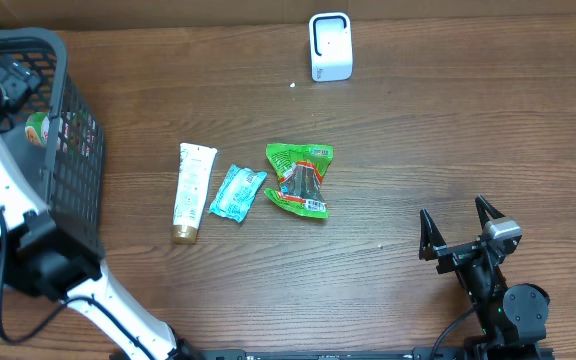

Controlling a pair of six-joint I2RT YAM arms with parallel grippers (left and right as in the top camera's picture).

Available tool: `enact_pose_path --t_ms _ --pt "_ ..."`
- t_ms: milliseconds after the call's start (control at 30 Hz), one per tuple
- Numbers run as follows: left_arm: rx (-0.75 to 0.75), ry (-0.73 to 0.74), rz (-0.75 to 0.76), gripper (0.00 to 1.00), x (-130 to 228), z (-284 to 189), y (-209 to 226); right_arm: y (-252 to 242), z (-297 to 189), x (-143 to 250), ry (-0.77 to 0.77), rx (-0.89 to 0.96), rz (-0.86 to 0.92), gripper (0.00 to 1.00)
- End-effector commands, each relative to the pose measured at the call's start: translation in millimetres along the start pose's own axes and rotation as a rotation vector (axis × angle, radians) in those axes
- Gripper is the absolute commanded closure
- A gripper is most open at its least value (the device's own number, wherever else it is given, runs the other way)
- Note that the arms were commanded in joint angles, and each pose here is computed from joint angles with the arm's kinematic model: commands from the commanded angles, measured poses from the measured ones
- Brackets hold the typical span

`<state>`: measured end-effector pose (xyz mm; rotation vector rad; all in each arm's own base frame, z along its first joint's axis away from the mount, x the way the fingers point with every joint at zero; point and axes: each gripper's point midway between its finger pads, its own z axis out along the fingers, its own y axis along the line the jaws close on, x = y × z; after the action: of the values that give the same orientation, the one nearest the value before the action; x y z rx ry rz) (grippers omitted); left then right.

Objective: Scan the item barcode
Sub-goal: 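Reach the left gripper into the basket and grasp the Cup Noodles cup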

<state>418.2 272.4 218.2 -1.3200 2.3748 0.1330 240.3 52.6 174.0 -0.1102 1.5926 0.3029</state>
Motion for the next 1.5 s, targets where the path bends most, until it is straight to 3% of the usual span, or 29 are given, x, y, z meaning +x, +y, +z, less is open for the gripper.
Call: enact_pose_path --t_ms 0,400,567,1067,1233,1467 --pt "-0.008 0.077 -0.009 0.02 11 37 -4 0 0 2 -0.005 0.0 0.007 0.0" --pt "0.005 0.203 -0.026 0.05 33 129 -15 0 0 2 -0.005 0.0 0.007 0.0" --pt "-0.028 0.268 -0.023 0.14 50 151 -9 0 0 2 -0.005 0.0 0.007 0.0" --pt "-0.147 0.385 0.026 0.14 77 140 18 0 0 2 -0.005 0.0 0.007 0.0" --pt "-0.138 0.403 0.109 0.13 80 138 20 0 0 2 -0.005 0.0 0.007 0.0" --pt "-0.13 0.321 0.208 0.0 61 146 19 0 0 2 -0.005 0.0 0.007 0.0"
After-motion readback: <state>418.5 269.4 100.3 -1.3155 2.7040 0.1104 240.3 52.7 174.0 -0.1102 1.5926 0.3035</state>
